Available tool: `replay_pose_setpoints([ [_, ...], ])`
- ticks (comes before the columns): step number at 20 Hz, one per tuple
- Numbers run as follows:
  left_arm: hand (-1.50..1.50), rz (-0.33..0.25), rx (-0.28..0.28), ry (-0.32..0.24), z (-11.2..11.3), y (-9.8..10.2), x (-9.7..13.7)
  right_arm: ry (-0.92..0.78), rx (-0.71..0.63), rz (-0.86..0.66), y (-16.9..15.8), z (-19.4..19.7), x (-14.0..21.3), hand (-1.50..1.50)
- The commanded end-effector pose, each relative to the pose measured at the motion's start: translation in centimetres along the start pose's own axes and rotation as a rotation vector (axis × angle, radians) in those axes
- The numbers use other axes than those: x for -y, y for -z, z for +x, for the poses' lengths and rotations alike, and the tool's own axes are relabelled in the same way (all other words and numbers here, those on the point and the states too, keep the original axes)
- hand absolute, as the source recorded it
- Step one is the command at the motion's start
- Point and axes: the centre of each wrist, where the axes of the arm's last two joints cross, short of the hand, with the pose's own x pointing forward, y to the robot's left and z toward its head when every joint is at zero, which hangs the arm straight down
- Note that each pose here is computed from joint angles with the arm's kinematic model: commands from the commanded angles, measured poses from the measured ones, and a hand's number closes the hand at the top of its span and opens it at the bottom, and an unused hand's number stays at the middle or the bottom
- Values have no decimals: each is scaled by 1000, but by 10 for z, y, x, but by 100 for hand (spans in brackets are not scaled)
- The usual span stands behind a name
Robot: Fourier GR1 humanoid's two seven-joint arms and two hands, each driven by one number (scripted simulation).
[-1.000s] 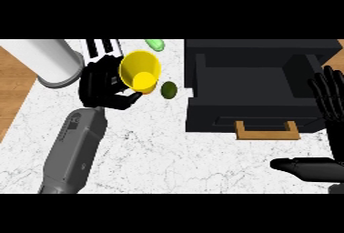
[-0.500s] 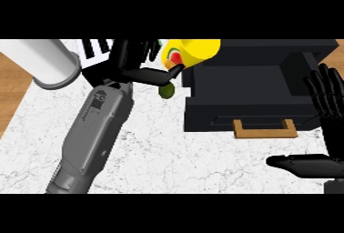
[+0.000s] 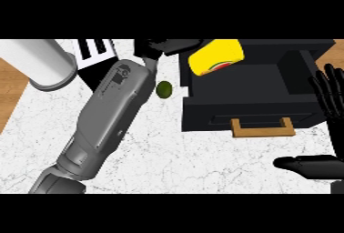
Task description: Pick up the cup, place it into the drawer and close the drawer
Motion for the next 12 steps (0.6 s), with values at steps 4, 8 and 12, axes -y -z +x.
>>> replay_pose_setpoints([
  [4, 150, 1, -115, 16, -15, 2, 25, -11, 18, 1, 13, 10, 1, -150],
  [8, 150, -13, -153, 55, -30, -1, 23, -14, -7, -11, 2, -14, 1, -150],
  [12, 150, -16, -148, 47, -28, 5, 32, 6, 28, 10, -9, -3, 9, -150],
])
